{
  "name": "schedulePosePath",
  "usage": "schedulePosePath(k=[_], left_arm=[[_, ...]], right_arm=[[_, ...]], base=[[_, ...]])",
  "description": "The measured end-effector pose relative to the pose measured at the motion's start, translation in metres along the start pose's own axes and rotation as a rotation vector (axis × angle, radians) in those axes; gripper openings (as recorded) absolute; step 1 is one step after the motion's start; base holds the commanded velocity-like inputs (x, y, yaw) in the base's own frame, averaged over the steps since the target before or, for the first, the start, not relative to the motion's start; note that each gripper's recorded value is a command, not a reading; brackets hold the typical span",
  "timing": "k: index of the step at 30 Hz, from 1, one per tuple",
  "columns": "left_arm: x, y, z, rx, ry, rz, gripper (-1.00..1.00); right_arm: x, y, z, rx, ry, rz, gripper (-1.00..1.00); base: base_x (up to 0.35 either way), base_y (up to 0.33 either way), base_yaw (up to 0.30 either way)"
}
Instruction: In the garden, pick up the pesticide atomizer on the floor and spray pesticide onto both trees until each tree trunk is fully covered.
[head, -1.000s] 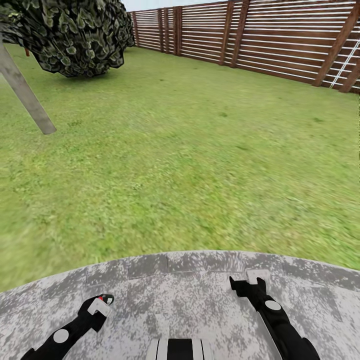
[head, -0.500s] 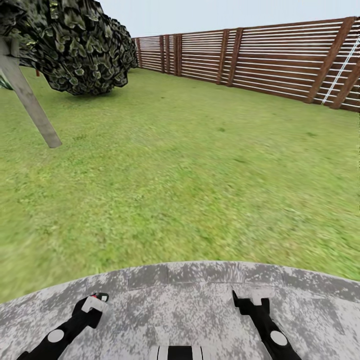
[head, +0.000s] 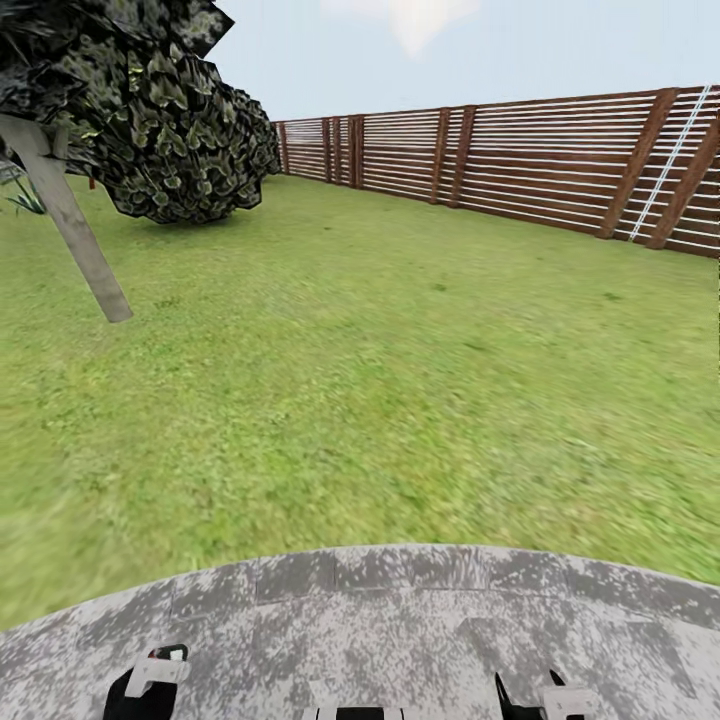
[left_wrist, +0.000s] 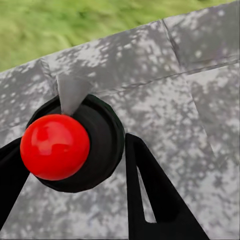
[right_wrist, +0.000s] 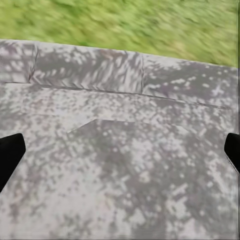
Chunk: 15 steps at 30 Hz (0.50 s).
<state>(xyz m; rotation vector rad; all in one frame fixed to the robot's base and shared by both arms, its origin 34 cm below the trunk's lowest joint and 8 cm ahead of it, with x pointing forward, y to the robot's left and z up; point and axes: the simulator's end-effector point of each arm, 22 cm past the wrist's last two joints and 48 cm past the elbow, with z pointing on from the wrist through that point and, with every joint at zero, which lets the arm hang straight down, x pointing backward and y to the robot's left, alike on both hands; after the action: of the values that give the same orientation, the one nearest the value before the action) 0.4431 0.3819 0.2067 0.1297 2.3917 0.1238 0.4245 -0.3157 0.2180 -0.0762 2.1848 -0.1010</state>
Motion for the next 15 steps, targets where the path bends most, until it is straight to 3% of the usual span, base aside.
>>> schedulePosePath(k=[5, 15], left_arm=[[0.006, -0.002, -0.010, -0.041, -0.016, -0.043, -1.00], [-0.010, 0.000, -0.016, -0.049, -0.049, -0.054, -1.00]], right_arm=[[-0.009, -0.001, -0.001, -0.001, -0.024, 0.000, 1.00], [-0.026, 0.002, -0.002, 0.000, -0.054, 0.008, 1.00]], base=[[0.000, 0.000, 0.000], [0.000, 0.000, 0.000]])
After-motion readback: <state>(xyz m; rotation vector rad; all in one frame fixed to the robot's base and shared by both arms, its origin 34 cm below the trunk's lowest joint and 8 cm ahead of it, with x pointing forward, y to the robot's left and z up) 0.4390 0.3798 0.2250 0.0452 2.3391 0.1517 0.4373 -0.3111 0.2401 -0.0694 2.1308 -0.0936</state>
